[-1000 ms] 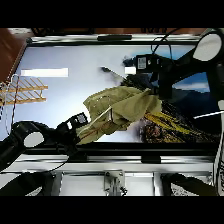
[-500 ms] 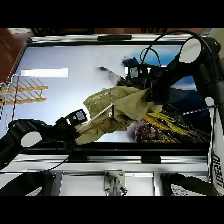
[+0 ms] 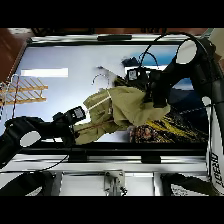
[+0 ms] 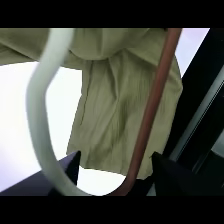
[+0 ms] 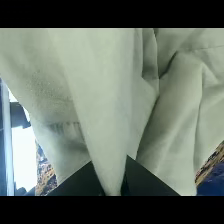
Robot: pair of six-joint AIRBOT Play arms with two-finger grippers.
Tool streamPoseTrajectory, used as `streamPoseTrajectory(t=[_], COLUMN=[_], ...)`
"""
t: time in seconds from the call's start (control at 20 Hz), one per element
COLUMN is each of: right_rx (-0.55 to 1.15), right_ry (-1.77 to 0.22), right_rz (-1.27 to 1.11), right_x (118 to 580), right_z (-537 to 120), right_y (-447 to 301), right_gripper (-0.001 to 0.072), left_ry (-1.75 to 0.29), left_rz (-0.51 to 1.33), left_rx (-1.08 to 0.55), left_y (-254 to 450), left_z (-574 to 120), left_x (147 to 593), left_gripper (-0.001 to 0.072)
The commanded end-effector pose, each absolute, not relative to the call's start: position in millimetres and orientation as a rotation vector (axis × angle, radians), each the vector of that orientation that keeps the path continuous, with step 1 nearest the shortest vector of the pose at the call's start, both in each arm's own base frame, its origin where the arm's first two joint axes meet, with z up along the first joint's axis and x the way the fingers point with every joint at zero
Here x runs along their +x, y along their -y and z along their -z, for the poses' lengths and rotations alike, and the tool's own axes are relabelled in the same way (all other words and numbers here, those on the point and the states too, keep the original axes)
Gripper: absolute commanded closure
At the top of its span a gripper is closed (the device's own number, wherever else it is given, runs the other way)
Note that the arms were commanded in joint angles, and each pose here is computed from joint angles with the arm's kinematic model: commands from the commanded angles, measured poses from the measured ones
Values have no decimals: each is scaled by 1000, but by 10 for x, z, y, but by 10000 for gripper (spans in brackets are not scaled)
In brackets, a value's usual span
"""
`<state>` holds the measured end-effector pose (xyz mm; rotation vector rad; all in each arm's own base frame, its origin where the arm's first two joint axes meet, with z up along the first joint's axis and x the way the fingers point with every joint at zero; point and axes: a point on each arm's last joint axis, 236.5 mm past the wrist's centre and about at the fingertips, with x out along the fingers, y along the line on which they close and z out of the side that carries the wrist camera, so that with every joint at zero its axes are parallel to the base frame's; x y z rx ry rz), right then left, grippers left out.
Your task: Fold the shirts.
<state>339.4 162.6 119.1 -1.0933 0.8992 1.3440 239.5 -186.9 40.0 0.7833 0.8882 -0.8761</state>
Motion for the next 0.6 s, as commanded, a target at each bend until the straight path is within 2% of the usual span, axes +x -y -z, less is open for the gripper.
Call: streamPoseTrajectory(t=[0.0, 0.25, 0.3, 0.4, 0.5, 0.55], right_rx=[-1059, -1041, -1029, -984, -952, -923], right_ry=[-919, -873, -863, -852, -841, -838], right_rz=[-1309, -1254, -1239, -1187, -1127, -1095], right_x=[3344, 3239, 3206, 3128, 3062, 3040], right_z=[-1269, -1532, -1600, -1760, -1911, -1979], right_y=[-1606, -1596, -1598, -1591, -1553, -1547], right_gripper=[647, 649, 649, 650, 651, 651], left_ry=[-875, -850, -865, -893, -922, -942], left_rz=[723, 602, 576, 539, 492, 478], left_rx=[885, 859, 843, 792, 667, 553], left_y=[1560, 1288, 1201, 1070, 982, 998], left_z=[-515, -855, -861, -847, -843, -835], left_x=[2646, 2902, 2931, 2969, 2994, 2983], left_gripper=[83, 77, 26, 26, 26, 28])
